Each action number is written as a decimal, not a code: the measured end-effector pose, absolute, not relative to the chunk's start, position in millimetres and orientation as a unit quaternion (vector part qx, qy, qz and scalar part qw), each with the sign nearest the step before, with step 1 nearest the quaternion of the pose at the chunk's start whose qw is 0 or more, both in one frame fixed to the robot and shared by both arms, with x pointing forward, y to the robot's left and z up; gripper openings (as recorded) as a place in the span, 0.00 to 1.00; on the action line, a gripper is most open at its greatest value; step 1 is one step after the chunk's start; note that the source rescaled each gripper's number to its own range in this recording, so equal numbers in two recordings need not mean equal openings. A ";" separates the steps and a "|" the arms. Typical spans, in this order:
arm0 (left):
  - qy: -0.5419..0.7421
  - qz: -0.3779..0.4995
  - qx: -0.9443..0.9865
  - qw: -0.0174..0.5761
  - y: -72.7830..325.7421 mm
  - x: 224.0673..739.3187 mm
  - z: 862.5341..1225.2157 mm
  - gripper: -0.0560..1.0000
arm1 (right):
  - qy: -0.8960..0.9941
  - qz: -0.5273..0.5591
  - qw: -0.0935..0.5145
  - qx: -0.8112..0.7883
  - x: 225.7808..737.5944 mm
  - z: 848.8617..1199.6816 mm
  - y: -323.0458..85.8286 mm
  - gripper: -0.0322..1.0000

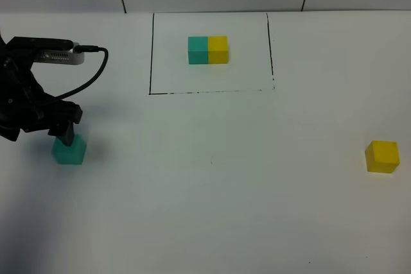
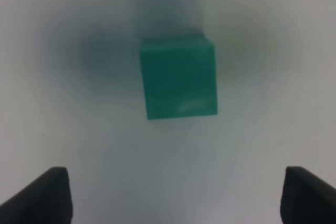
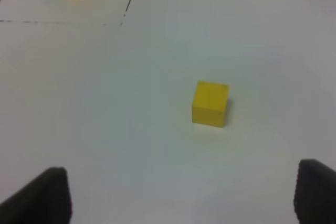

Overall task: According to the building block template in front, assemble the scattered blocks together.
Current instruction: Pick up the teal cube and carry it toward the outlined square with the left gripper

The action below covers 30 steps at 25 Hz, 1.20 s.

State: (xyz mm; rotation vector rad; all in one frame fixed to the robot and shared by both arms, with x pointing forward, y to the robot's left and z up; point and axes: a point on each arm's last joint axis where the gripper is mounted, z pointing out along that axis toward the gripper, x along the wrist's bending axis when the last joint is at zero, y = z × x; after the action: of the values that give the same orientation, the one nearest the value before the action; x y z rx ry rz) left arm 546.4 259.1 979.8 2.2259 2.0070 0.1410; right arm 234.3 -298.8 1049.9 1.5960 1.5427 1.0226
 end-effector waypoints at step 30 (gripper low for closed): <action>0.693 0.029 0.714 0.091 261.2 559.5 910.6 0.83 | 0.593 0.393 0.342 0.614 234.3 1049.9 -298.8 0.90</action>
State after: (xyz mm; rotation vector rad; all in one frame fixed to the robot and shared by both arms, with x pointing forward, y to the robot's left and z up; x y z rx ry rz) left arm 559.5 261.2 910.6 2.1226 2.0604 0.0865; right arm 234.3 -298.8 1049.9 1.5961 1.5427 1.0226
